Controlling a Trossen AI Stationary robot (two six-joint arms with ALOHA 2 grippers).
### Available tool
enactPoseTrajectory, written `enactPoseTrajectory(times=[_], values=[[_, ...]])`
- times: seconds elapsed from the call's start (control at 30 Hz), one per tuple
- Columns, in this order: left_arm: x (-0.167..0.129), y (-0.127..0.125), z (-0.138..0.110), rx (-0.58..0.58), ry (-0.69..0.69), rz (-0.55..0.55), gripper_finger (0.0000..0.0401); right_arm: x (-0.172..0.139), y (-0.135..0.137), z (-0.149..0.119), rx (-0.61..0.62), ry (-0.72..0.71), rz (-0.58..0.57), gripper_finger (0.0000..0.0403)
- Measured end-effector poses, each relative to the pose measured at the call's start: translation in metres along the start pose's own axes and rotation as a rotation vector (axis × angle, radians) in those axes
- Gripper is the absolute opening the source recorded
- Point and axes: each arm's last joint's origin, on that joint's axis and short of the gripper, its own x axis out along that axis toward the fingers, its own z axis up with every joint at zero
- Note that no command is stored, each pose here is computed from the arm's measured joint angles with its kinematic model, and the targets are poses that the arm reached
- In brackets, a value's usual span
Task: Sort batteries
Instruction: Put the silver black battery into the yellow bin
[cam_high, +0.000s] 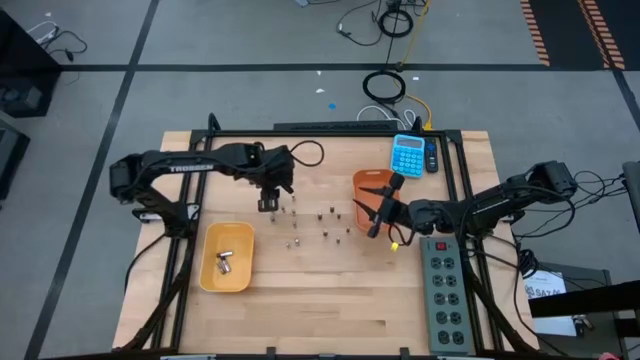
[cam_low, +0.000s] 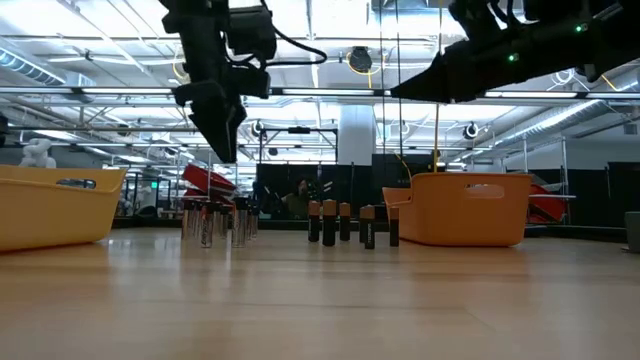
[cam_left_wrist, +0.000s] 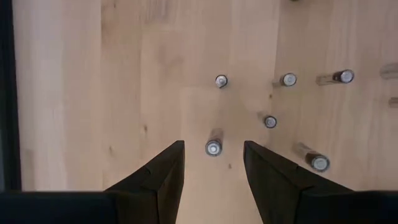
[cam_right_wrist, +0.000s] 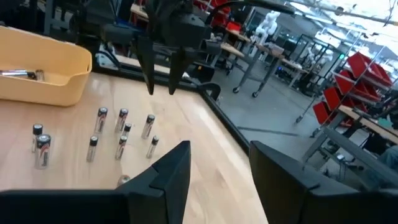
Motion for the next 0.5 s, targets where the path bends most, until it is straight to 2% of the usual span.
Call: enactPoseTrajectory(times=[0.2, 0.5], values=[[0.011, 0.003, 0.003, 0.015, -0.081, -0.014, 0.0175, 0.0, 0.001, -0.003, -0.003, 0.024, 0.003, 0.0155], [0.032, 0.005, -0.02, -0.009, -0.089, -0.012, 0.0175, -0.001, 0.002, -0.004, 0.012, 0.033, 0.005, 0.0155]])
